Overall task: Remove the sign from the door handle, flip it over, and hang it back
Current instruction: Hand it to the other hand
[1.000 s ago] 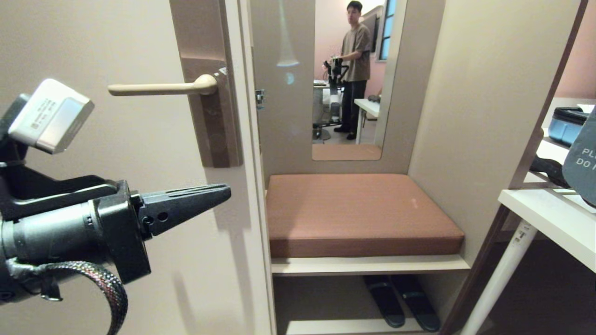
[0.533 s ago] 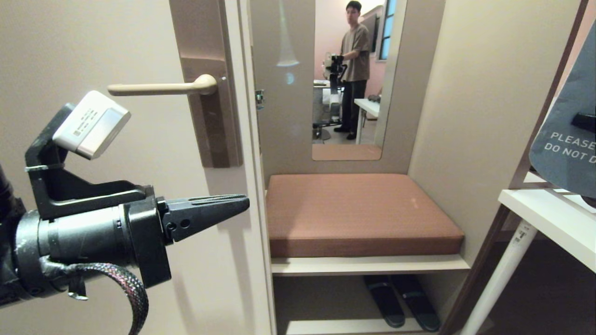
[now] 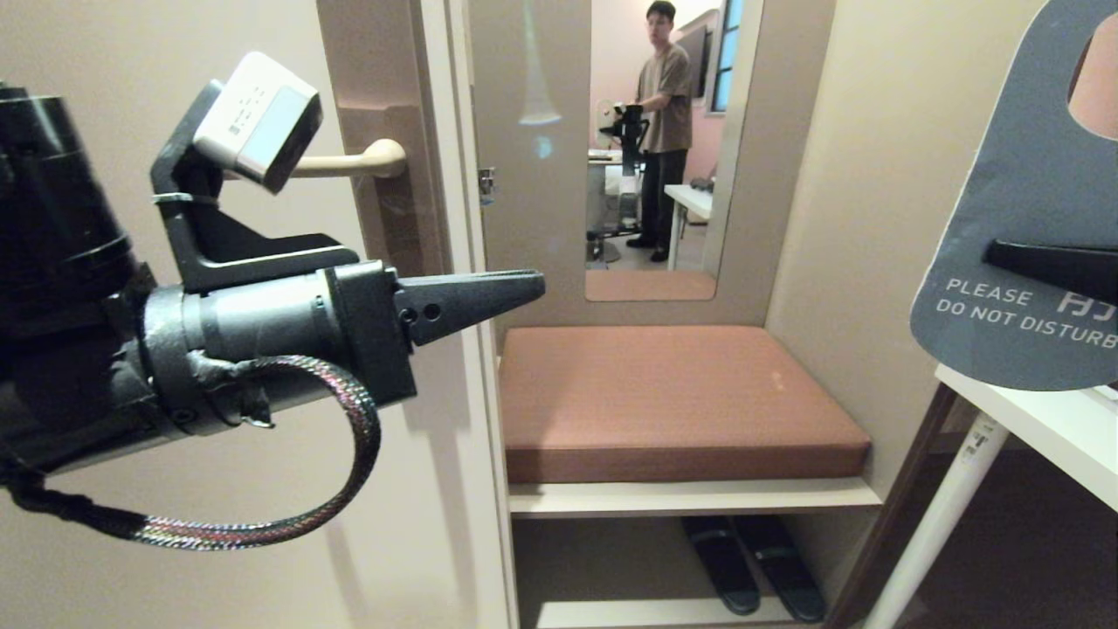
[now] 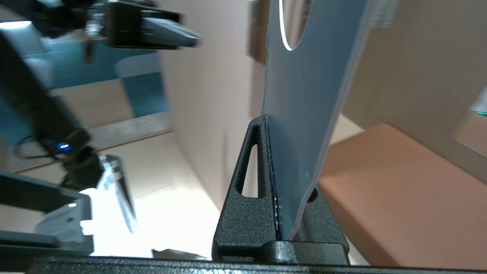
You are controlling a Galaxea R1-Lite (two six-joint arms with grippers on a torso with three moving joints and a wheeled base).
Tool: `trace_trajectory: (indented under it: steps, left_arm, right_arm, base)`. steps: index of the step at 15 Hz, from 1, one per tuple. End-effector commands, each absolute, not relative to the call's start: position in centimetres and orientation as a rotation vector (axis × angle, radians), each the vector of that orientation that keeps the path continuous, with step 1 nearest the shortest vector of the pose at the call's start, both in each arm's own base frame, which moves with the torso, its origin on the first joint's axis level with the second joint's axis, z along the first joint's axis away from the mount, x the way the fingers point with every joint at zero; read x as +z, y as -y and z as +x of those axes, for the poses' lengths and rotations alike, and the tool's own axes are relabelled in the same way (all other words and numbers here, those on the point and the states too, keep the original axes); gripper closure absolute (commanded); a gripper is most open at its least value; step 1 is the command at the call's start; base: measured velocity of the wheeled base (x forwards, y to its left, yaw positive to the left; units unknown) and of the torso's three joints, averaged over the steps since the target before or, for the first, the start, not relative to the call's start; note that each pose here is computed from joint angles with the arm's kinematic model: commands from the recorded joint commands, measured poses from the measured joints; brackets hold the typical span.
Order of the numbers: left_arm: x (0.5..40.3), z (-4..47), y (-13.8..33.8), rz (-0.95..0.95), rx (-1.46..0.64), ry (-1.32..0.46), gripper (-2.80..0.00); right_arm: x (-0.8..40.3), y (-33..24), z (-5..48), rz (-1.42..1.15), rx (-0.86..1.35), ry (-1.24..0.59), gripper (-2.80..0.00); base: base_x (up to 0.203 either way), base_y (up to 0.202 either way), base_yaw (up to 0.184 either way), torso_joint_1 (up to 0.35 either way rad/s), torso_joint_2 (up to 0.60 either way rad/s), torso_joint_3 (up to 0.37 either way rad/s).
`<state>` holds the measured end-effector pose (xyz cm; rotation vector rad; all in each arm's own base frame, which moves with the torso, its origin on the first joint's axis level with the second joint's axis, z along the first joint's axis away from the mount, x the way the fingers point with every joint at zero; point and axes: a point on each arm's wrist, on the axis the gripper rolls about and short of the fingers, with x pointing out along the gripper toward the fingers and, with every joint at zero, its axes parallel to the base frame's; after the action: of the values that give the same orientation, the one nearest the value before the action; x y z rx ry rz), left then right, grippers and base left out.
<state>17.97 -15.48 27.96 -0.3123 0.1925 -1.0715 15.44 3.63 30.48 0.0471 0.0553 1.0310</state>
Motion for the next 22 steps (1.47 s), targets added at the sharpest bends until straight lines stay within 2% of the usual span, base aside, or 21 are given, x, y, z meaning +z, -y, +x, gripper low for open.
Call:
trace_trajectory:
  steps: [1,10,17,18,22]
  left_arm:
    - [27.6,18.9,17.3,-0.310,-1.101,-0.222,0.00]
    - [27.0,18.3,21.4,-0.302,-1.232,-0.235,0.00]
    - [26.8,18.4,21.8,-0.310,-1.256,-0.233,0.00]
    - [26.8,18.4,21.8,-0.307,-1.258,-0.231,-2.80]
    - [26.9,18.4,21.8,-0.308,-1.260,-0.219,-2.80]
  right_arm:
    - [30.3,-4.6,16.2,0.054,1.087,-0.077,0.00]
    - [31.3,-7.7,19.4,0.043,1.212,-0.061,0.00]
    - [31.2,-9.1,19.5,0.040,1.272,-0.054,0.00]
    - [31.2,-9.1,19.5,0.040,1.272,-0.054,0.00]
    - [31.0,-9.2,19.7,0.040,1.271,-0.059,0.00]
  base:
    - [0.000,0.000,0.000,0.000,0.00,0.000]
    - [0.000,0.000,0.000,0.000,0.00,0.000]
    - [0.000,0.000,0.000,0.000,0.00,0.000]
    - [0.000,0.000,0.000,0.000,0.00,0.000]
    - [0.000,0.000,0.000,0.000,0.00,0.000]
